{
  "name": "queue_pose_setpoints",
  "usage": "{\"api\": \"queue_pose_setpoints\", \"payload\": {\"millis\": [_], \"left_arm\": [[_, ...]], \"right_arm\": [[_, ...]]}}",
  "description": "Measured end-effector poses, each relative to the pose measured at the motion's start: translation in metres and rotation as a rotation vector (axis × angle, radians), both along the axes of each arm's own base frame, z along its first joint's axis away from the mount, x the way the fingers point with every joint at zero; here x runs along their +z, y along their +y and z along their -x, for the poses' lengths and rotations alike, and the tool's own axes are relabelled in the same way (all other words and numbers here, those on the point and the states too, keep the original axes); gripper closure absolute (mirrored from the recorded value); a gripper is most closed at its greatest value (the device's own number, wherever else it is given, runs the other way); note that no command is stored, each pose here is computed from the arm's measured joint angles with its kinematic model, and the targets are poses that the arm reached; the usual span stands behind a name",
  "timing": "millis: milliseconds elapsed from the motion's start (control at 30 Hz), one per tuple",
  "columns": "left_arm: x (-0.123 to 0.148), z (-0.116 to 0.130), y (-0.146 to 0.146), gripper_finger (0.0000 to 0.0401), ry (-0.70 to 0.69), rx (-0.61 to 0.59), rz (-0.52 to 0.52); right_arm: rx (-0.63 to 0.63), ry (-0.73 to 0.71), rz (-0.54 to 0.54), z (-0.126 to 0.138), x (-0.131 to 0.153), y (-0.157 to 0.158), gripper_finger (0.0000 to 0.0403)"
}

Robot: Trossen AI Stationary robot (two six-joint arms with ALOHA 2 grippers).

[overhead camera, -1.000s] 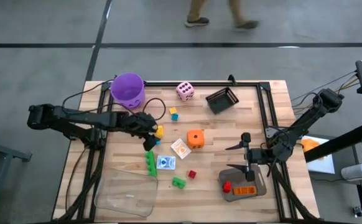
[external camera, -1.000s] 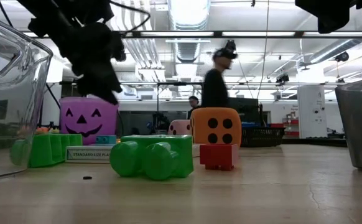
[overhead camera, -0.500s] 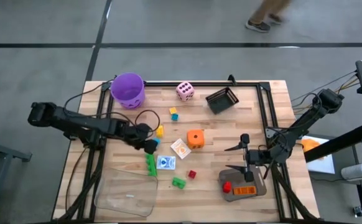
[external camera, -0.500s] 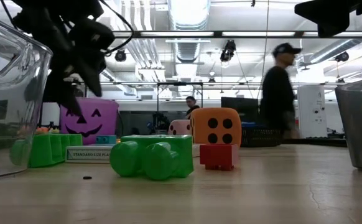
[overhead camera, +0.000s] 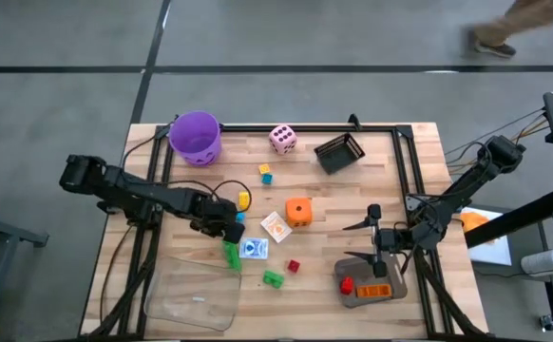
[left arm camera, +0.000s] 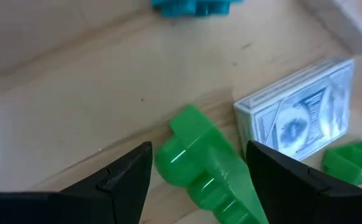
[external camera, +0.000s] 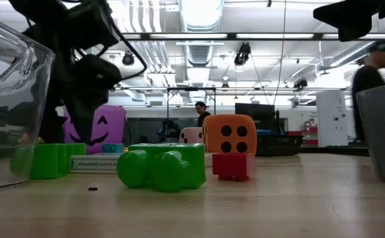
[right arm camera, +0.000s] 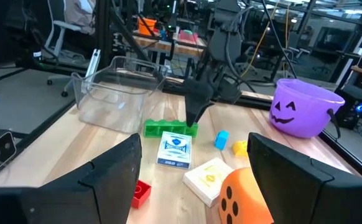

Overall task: Pick & Place Toys
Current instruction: Put the green game piece into the black bin

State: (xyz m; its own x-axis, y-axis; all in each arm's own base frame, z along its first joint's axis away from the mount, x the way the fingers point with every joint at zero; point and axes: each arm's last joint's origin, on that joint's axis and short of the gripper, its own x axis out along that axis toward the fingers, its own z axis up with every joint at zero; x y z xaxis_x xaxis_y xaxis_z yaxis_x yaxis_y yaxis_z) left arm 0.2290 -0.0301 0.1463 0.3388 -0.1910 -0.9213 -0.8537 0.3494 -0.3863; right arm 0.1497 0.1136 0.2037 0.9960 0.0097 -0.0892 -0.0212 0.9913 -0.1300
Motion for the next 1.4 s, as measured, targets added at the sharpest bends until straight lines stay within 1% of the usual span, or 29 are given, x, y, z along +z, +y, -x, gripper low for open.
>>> {"api": "queue_pose_setpoints", "payload": {"millis": [300,400,500,700,767,833,867,1167,1300,1400], "left_arm": [[-0.008,-0.003,0.001,0.0138,0.023,-0.021,-0.012],[-0.011,-0.003,0.001,0.0155,0.035,-0.027,-0.018],[-0.013,-0.003,0.001,0.0196,0.045,-0.037,-0.023],[-0.012,-0.005,0.002,0.0313,0.017,-0.063,-0.057],[-0.011,-0.006,0.003,0.0343,0.004,-0.081,-0.064],[-0.011,-0.007,0.006,0.0382,-0.008,-0.1,-0.088],[-0.012,-0.007,0.007,0.0393,-0.006,-0.106,-0.097],[-0.011,-0.008,0.021,0.0401,-0.027,-0.166,-0.153],[-0.004,-0.007,0.027,0.0401,-0.076,-0.248,-0.208],[0.011,-0.005,0.03,0.0401,-0.154,-0.353,-0.277]], "right_arm": [[-0.011,-0.001,0.011,0.0,0.0,0.0,0.0114],[-0.027,-0.003,0.013,0.0,0.0,-0.001,0.0114],[-0.029,-0.003,0.017,0.0,0.0,-0.001,0.0114],[-0.033,-0.003,0.024,0.0,0.0,-0.001,0.0114],[-0.036,-0.004,0.031,0.0,0.0,-0.001,0.0114],[-0.037,-0.004,0.032,0.0,0.0,-0.001,0.0114],[-0.039,-0.004,0.035,0.0,0.001,-0.001,0.0114],[-0.049,-0.004,0.038,0.0,0.0,-0.002,0.0114],[-0.049,-0.004,0.044,0.0,0.0,-0.002,0.0114],[-0.049,-0.004,0.054,0.0,0.0,-0.002,0.0114]]}}
